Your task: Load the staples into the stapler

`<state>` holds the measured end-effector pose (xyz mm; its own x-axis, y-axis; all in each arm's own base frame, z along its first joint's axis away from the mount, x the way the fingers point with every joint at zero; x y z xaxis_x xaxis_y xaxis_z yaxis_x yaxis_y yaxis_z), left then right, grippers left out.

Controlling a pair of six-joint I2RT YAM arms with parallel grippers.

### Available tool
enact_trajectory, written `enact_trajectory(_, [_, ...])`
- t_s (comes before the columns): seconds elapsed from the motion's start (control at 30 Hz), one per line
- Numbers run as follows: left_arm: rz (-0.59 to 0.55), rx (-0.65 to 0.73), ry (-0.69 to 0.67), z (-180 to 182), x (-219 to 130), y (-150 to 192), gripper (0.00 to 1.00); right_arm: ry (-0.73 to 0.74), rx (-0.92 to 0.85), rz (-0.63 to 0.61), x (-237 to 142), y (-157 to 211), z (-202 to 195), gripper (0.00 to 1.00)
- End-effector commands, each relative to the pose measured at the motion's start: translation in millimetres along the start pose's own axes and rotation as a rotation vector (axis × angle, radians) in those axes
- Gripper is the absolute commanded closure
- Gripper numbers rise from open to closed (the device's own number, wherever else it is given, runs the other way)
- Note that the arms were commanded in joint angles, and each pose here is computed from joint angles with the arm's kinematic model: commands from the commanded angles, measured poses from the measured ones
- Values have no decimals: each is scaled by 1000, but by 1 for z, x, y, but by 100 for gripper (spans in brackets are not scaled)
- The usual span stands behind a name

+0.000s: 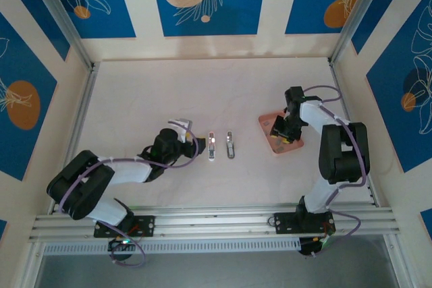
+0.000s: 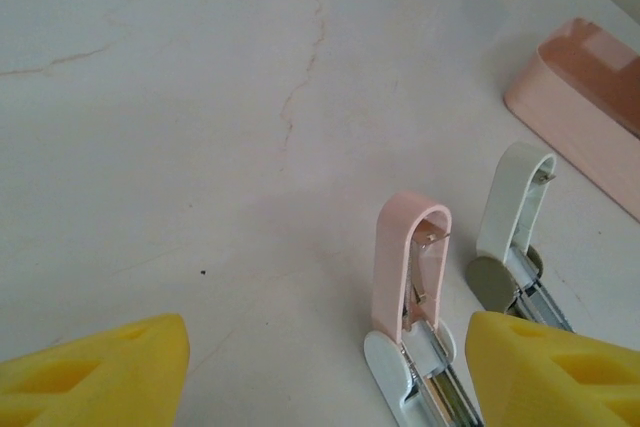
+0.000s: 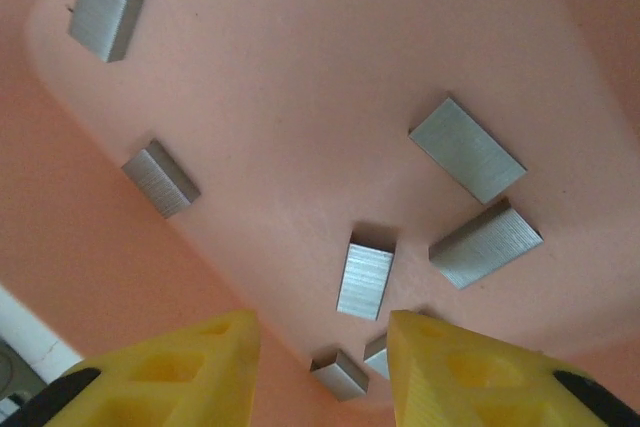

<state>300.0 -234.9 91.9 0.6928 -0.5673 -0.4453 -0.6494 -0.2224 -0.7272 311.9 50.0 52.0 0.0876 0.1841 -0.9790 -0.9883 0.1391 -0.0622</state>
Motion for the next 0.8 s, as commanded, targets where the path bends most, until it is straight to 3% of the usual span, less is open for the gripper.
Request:
enact_trajectory(0.0, [-24,-9,27,-7,2,-8,26,-9,8,27,8,3,2,62])
enact_trajectory(0.43, [-47,17,7,-6,-10,-12,26,101,-23,102,24,11,-1,58])
enact_trajectory(0.77, [-42,14,-4,-4,-10,-10,26,130,-49,122,38,5,-9,73])
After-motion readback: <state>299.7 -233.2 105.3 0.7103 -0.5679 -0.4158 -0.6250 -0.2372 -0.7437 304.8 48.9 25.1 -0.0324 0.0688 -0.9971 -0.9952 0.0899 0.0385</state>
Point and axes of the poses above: each hand's point on the last joint's axis, 136 mm out from that joint toward the fingers, its own x axis out along the fingers, its own z axis along the line the jaws close on, y = z × x, the point moved 1 cm from there along -x, back along the fingers, and after that the axes turned 14 degrees about -x, right-handed, at the moved point
